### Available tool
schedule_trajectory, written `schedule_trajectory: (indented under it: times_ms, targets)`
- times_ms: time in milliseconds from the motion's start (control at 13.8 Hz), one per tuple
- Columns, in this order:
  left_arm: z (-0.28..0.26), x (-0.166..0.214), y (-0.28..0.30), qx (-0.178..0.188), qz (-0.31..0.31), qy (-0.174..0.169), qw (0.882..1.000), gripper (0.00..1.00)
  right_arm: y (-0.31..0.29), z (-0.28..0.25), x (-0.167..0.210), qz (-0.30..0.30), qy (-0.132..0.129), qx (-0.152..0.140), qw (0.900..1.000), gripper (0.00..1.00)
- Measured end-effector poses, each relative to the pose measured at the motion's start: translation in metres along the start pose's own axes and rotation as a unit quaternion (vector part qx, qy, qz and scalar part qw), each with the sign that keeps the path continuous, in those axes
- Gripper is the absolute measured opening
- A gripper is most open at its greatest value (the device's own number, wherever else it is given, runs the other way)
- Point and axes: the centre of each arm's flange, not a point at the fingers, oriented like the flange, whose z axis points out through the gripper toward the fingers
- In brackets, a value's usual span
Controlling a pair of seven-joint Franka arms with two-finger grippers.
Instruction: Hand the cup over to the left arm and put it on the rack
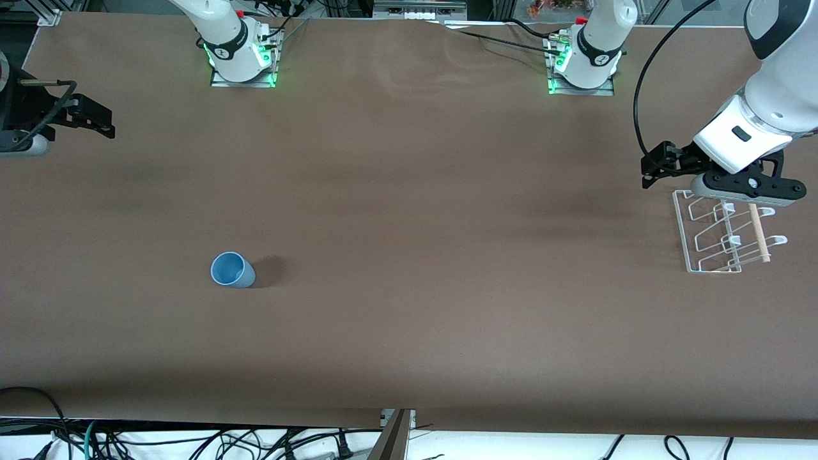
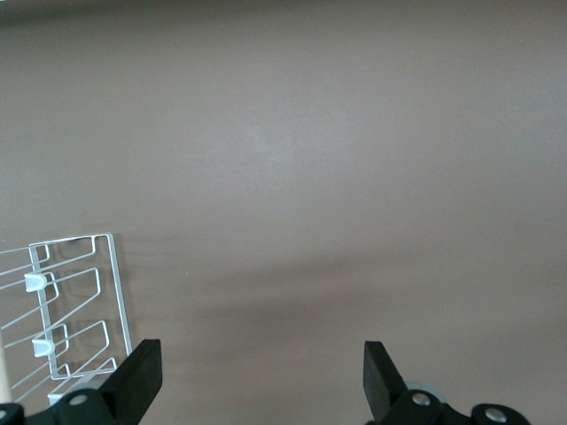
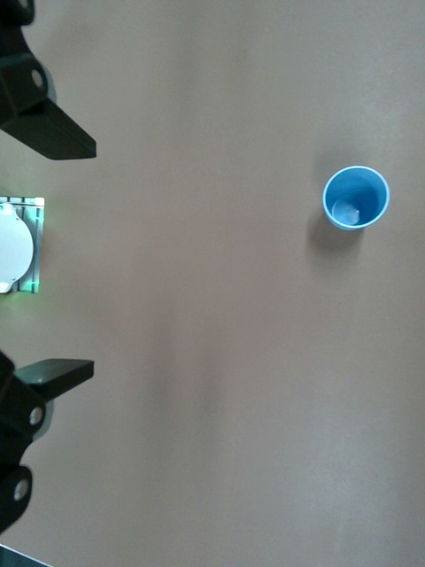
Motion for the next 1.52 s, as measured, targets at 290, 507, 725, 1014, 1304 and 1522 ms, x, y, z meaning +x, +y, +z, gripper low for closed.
schedule_trajectory:
  times_ms: [290,507,725,1014,1304,1522]
  targets:
    - [0.0,0.0,0.0,0.0,0.0,0.0,1.0,1.0,0.0,0.003,-0.001,0.0,-0.011,0.001,1.0,1.0]
    - [0.0,0.0,0.0,0.0,0.0,0.0,1.0,1.0,-0.001,0.003,-0.001,-0.001,-0.013,0.001,1.0,0.99]
    - [0.0,0.0,0.0,0.0,0.0,0.0,1.0,1.0,-0.001,0.007,0.0,-0.003,-0.019,0.001,1.0,1.0]
    - [0.0,0.0,0.0,0.0,0.0,0.0,1.0,1.0,-0.004,0.062,0.029,-0.006,-0.047,0.0,0.999,1.0]
    - [0.0,0.0,0.0,0.0,0.0,0.0,1.0,1.0,0.02,0.155,0.076,-0.016,-0.033,-0.001,0.999,1.0]
    - [0.0,0.0,0.0,0.0,0.0,0.0,1.0,1.0,0.03,0.209,0.11,-0.011,-0.014,-0.001,1.0,1.0]
